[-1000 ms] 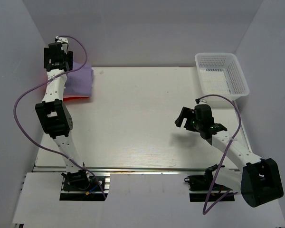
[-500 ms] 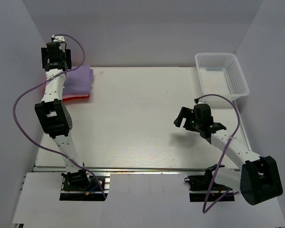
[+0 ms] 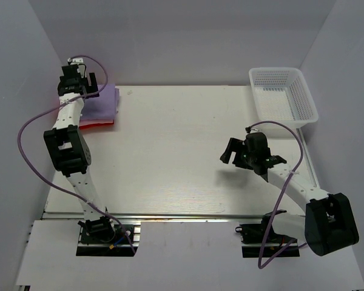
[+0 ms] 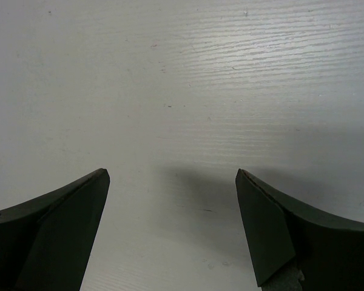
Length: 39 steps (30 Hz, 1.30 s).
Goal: Fold and stack the t-shirts
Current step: Put the neatly folded tshirt into the corner of the board with the left arm
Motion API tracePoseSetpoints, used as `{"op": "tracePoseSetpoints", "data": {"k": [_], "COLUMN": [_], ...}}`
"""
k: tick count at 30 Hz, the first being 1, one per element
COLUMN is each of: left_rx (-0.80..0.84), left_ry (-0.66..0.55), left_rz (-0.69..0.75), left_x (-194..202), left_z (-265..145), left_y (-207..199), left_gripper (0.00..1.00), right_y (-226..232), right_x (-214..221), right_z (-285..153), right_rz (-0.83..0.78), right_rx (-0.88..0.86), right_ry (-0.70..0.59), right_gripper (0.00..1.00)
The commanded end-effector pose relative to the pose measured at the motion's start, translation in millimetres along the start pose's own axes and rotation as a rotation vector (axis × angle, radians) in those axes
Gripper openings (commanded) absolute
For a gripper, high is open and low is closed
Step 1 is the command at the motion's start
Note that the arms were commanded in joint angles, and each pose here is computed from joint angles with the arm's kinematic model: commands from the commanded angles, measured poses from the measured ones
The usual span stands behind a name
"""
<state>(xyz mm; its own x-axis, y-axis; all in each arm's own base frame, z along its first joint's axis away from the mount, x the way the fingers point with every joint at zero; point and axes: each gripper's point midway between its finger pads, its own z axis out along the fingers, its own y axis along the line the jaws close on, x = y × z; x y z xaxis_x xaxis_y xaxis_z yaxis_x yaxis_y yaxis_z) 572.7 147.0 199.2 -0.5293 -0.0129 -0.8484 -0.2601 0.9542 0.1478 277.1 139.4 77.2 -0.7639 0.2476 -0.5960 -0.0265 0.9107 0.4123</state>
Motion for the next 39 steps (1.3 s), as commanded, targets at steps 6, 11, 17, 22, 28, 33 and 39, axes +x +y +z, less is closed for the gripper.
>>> {"op": "tracePoseSetpoints", "data": {"k": [6,11,17,22,28,33,39], "left_rx": [-0.022,-0.032,-0.045,0.039,0.165,0.429,0.603], "left_ry": [0.195,0.262,0.224,0.082,-0.156,-0.23,-0.269], "left_rz": [-0.178,-0.265,-0.283,-0.3,-0.261,-0.292,-0.245], "left_x": [101,122,105,42,-47,-74,-64], "left_z": [38,50,38,3,-70,-116,-186], "left_y": [34,51,61,55,37,-22,-137], "left_gripper": [1.0,1.0,1.0,1.0,1.0,1.0,1.0], "right_y": [16,15,21,32,44,40,33], "right_x": [-20,-19,-24,-38,-44,-42,-33], "right_z": [7,9,5,-2,-10,-16,-23], "right_rz": [-0.005,0.003,-0.012,-0.03,-0.034,-0.035,-0.043], "right_rx": [-0.037,-0.033,-0.053,-0.097,-0.166,-0.16,-0.161], "right_ry": [-0.014,-0.011,-0.029,-0.058,-0.109,-0.134,-0.148], "right_gripper": [0.9,0.9,0.9,0.9,0.9,0.9,0.9]}}
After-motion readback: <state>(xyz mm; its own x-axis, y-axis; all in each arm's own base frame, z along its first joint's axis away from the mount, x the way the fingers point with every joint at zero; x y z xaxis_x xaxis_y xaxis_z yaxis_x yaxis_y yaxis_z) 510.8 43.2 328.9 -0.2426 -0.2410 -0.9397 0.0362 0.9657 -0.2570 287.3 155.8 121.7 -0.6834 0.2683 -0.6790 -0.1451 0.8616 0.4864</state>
